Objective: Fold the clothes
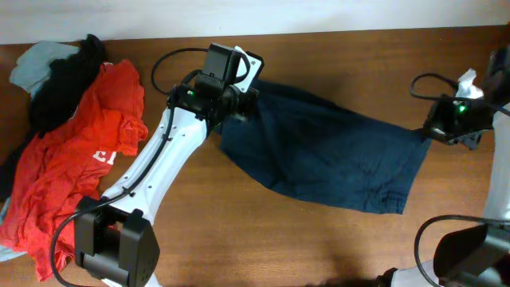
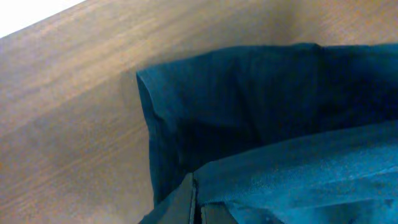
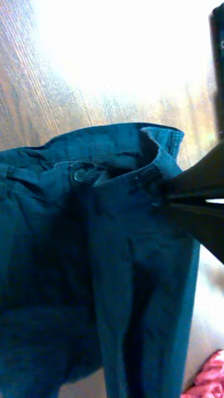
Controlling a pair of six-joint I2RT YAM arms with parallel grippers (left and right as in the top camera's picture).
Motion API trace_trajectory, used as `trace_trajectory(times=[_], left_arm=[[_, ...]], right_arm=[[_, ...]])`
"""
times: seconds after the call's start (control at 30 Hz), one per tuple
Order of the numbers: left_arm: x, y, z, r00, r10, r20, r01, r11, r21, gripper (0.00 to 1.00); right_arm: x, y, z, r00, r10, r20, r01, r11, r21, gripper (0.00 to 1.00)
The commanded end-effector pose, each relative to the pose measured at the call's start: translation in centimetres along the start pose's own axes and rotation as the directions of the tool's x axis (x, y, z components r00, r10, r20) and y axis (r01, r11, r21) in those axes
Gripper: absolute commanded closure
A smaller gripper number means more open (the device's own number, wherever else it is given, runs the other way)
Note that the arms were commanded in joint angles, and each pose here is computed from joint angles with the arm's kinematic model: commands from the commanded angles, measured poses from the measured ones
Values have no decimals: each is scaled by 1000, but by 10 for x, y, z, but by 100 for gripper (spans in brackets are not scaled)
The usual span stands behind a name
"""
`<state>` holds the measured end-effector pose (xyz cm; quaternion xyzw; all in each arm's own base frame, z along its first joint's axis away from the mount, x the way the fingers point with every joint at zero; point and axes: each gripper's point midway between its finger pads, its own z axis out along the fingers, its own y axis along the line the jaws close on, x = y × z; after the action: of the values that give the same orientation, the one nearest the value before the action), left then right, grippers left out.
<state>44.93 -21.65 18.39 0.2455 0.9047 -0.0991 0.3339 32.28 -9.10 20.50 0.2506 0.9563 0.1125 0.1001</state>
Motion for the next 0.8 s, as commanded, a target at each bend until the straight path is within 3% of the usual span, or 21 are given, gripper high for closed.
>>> trace_trajectory(times=[0.0,0.23,0.5,0.57,0.6,0.63,0.73,0.77], left_arm=[[1,84,-10,998,-58,18,61,947,-314,100],[-16,83,10,995,-41,92,68,948,-312,96],[15,82,62,999,-48,-8,44,953,-301,94],[21,82,71,998,-50,-23,41,953,-300,89],[21,82,72,998,-50,-22,41,953,-300,81],[21,82,73,999,-50,-21,41,953,-300,62],[15,84,73,999,-47,2,46,951,-305,7],[13,84,73,999,-46,10,47,950,-308,1]], right_arm=[[-6,-69,8,997,70,24,-73,971,229,96],[-17,-76,32,992,98,74,-112,970,214,96],[-25,-80,47,989,95,109,-116,971,209,96],[-25,-80,50,989,95,112,-117,971,208,96],[-27,-80,51,988,97,117,-120,971,207,96],[-28,-80,51,988,97,120,-121,971,205,90],[-35,-79,51,985,92,148,-120,974,194,57],[-38,-78,51,982,96,160,-127,973,191,44]])
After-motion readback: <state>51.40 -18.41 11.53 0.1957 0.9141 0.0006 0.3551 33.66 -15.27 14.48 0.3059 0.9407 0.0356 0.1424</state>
